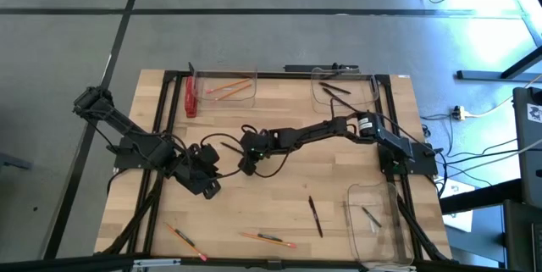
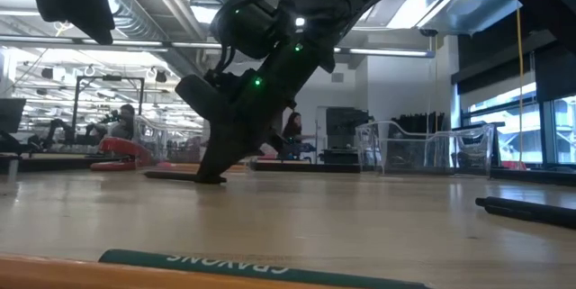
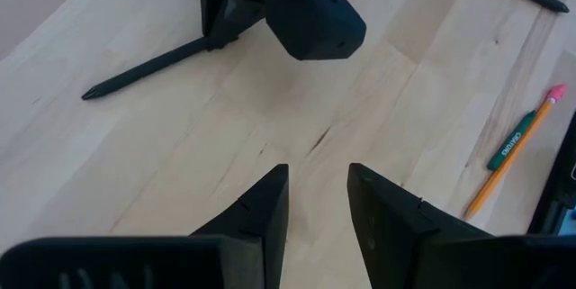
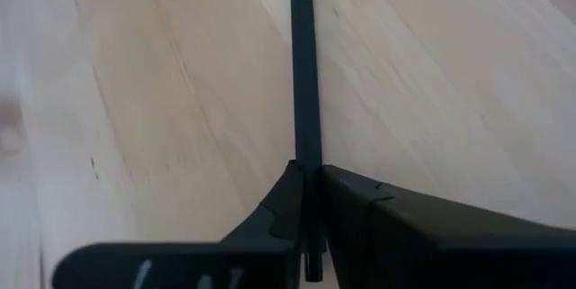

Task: Sort crayons/erasers/pens/pencils in bins
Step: Put the top black pen into the top right transparent bin

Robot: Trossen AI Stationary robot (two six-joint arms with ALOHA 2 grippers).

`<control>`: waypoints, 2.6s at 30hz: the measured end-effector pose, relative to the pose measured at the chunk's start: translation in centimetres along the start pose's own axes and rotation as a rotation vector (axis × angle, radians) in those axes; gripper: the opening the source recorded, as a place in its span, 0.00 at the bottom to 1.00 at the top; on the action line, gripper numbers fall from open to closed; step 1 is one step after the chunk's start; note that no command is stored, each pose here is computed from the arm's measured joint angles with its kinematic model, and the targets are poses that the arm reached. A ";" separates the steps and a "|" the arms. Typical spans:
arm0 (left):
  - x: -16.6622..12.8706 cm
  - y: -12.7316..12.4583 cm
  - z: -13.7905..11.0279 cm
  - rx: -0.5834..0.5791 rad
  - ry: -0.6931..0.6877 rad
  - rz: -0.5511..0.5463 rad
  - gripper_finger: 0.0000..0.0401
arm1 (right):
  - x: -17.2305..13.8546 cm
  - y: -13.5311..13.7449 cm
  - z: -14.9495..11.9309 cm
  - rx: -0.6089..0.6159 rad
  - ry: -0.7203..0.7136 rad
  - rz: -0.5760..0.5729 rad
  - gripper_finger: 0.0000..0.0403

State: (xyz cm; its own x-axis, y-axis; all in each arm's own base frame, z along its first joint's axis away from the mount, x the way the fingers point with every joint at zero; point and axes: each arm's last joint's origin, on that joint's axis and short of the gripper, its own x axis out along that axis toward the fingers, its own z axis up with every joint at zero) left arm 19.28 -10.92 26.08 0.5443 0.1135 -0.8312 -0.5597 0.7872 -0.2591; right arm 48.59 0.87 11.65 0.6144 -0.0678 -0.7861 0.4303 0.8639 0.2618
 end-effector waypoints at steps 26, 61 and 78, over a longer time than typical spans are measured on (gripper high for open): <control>0.0 0.0 0.0 0.025 0.000 0.001 0.27 | -2.8 0.2 1.0 0.025 0.020 -0.028 0.01; 0.0 0.2 0.1 0.072 -0.028 0.034 0.27 | -5.9 0.3 3.3 -0.325 0.076 -0.010 0.46; 0.1 0.3 0.2 0.013 -0.032 0.039 0.27 | -3.2 -2.1 3.6 -0.331 0.079 0.040 0.43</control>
State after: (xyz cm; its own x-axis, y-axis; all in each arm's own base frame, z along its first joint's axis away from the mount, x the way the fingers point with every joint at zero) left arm 19.30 -10.50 26.03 0.5418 0.1636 -0.8244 -0.5732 0.7893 -0.2201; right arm 48.13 -2.50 15.65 0.5675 -0.0030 -0.8234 0.1607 0.9812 0.1072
